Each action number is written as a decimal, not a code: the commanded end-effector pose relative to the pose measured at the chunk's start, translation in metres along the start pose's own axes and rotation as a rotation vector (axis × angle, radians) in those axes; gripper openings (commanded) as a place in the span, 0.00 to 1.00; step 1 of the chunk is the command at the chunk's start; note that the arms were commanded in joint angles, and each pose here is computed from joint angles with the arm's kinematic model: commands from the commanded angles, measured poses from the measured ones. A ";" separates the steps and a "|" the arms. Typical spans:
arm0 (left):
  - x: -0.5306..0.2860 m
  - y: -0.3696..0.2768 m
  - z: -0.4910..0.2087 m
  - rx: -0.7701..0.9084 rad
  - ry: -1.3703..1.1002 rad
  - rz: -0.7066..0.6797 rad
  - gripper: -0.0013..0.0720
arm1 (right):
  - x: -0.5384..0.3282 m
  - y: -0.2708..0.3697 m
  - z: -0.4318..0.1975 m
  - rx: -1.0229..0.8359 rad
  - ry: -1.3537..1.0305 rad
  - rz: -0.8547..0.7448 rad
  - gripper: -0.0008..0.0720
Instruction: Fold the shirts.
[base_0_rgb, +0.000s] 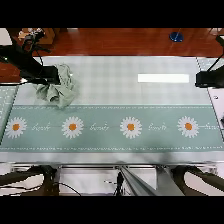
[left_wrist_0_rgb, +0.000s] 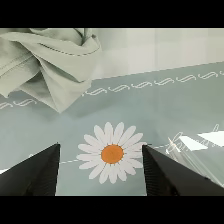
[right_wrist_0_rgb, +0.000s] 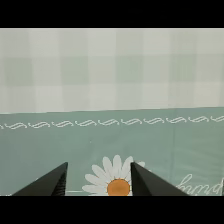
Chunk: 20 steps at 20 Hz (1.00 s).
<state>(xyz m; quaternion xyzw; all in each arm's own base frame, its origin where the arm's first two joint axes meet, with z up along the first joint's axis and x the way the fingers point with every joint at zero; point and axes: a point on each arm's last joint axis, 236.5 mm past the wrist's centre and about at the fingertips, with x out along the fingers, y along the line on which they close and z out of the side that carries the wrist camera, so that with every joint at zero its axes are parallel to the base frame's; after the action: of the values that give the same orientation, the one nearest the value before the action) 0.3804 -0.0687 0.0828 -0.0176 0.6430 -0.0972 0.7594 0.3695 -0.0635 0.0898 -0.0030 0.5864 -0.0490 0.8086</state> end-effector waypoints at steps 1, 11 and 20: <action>0.000 0.000 0.000 -0.001 0.001 0.000 0.86 | 0.000 0.000 0.000 0.000 0.000 0.001 0.67; 0.000 0.000 0.000 -0.001 0.001 0.000 0.86 | 0.000 0.000 0.000 0.000 0.000 0.001 0.67; 0.005 0.001 0.003 -0.003 0.002 0.000 0.86 | 0.000 -0.001 0.017 0.000 -0.071 -0.004 0.67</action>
<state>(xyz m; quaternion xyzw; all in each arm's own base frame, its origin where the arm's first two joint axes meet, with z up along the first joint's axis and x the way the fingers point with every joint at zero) 0.3823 -0.0690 0.0804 -0.0181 0.6433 -0.0970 0.7592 0.3741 -0.0641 0.0913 -0.0041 0.5780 -0.0494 0.8145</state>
